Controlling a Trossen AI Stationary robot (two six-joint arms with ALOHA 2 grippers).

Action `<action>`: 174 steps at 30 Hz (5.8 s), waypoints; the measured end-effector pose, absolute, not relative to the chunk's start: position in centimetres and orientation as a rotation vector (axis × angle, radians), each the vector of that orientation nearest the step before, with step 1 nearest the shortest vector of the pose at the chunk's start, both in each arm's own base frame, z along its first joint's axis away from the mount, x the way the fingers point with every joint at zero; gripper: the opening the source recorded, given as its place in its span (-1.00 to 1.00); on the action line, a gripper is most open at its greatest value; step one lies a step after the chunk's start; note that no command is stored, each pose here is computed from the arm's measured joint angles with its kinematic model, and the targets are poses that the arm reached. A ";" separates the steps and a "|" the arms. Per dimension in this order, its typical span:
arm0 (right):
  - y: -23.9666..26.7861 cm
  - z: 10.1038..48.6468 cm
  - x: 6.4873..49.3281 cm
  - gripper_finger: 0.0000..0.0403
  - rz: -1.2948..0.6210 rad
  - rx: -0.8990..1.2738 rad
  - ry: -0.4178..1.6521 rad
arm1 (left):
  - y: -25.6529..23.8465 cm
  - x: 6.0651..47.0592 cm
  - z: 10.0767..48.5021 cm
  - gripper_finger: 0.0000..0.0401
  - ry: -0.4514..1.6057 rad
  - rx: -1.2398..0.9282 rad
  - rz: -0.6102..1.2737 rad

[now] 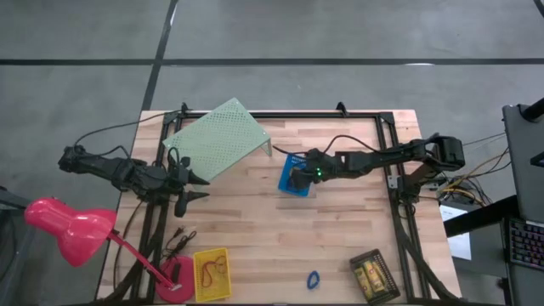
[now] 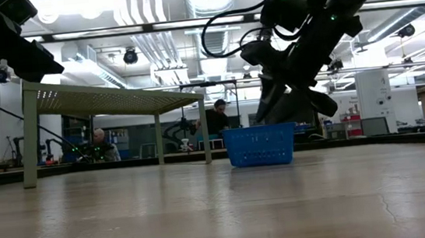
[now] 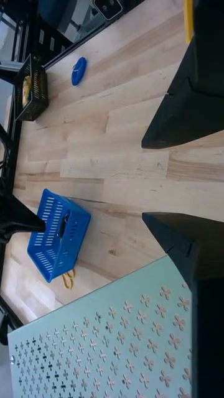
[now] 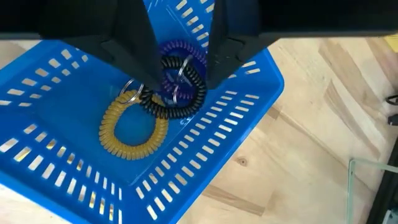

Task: Pick & Place Office Desk Supplies
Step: Put the blue spring keychain into the blue basket

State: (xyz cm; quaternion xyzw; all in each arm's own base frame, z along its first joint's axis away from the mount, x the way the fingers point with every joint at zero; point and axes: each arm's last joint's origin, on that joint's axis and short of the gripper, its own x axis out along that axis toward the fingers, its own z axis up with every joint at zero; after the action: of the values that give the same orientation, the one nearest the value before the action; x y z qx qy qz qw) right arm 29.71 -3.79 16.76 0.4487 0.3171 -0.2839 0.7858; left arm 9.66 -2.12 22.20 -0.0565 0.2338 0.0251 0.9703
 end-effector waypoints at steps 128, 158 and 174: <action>23.3 11.8 26.0 -0.95 0.304 -0.151 0.876 | -2.1 9.7 22.2 -0.09 0.472 -0.114 0.051; 21.5 16.6 24.7 -0.96 0.213 -0.179 0.834 | -2.1 9.7 22.2 -0.09 0.473 -0.114 0.051; 21.9 16.7 24.8 -0.43 0.246 -0.180 0.798 | -2.1 9.7 22.2 -0.09 0.473 -0.114 0.051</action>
State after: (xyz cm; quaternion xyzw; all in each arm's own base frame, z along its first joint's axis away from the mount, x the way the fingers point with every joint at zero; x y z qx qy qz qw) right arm 24.79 21.93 16.70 -0.0872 0.3870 0.1193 0.9101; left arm 9.66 -2.12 22.19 -0.0563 0.2341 0.0251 0.9703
